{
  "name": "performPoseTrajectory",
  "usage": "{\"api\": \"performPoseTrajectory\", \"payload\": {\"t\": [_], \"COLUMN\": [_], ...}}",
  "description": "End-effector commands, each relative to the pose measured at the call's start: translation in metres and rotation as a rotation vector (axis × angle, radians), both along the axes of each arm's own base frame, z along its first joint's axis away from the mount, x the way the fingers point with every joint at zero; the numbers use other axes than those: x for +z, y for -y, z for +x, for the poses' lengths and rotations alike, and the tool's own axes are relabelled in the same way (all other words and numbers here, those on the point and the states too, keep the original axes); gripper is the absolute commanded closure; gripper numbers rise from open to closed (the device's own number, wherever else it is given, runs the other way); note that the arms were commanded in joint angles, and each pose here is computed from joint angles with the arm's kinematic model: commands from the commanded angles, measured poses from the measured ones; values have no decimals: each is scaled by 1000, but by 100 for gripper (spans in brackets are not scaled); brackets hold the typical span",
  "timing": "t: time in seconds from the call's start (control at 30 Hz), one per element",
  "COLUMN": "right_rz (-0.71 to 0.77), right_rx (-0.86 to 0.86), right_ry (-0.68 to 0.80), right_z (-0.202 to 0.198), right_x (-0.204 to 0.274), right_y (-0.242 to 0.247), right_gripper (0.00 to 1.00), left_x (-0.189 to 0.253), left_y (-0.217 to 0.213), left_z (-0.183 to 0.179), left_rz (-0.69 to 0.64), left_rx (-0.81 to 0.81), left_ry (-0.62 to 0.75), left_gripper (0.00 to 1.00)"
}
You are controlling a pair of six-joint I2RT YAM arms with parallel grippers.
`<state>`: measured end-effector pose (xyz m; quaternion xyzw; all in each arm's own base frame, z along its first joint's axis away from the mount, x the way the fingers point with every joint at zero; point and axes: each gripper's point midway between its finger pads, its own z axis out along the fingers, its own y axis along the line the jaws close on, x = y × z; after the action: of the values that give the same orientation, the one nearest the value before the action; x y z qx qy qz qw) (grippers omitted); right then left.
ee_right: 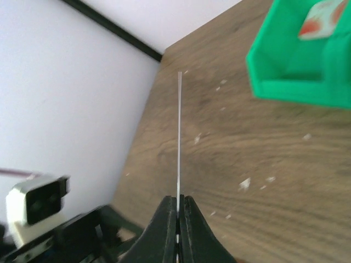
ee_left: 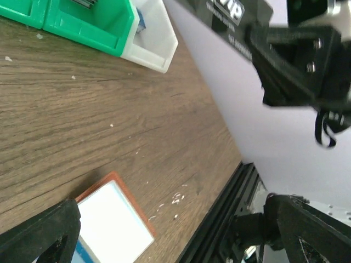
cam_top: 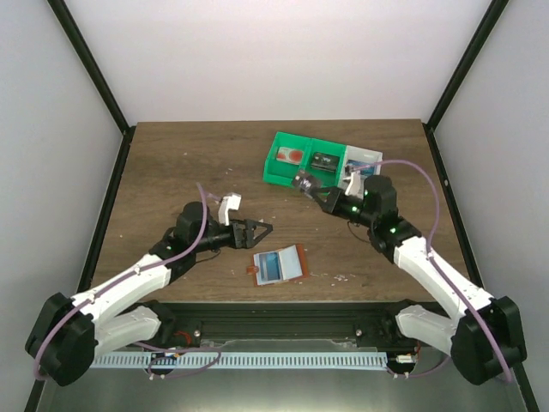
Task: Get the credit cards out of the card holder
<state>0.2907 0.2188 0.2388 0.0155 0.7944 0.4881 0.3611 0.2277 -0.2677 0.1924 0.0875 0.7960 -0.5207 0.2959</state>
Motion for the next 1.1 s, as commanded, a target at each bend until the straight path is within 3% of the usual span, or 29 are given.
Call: {"api": "performPoseTrajectory", "payload": {"t": [0.0, 0.2, 0.4, 0.53, 1.07], "right_rz": [-147, -236, -251, -267, -282], "right_rx": [-29, -91, -113, -106, -75], "right_ry": [28, -20, -96, -121, -271], "right_z": [27, 62, 87, 103, 174], "right_x": [1, -13, -35, -45, -87], "right_y": [27, 66, 88, 92, 84], "right_gripper": [100, 100, 99, 100, 99], "left_x": [-1, 20, 34, 37, 30], "left_y": [-9, -16, -31, -35, -50], "left_z": [-8, -18, -13, -19, -10], "left_rz": [153, 154, 276, 305, 346], "left_rx": [-49, -61, -32, -60, 39], "left_ry": [92, 111, 239, 322, 358], "left_gripper": [0, 0, 0, 0, 0]}}
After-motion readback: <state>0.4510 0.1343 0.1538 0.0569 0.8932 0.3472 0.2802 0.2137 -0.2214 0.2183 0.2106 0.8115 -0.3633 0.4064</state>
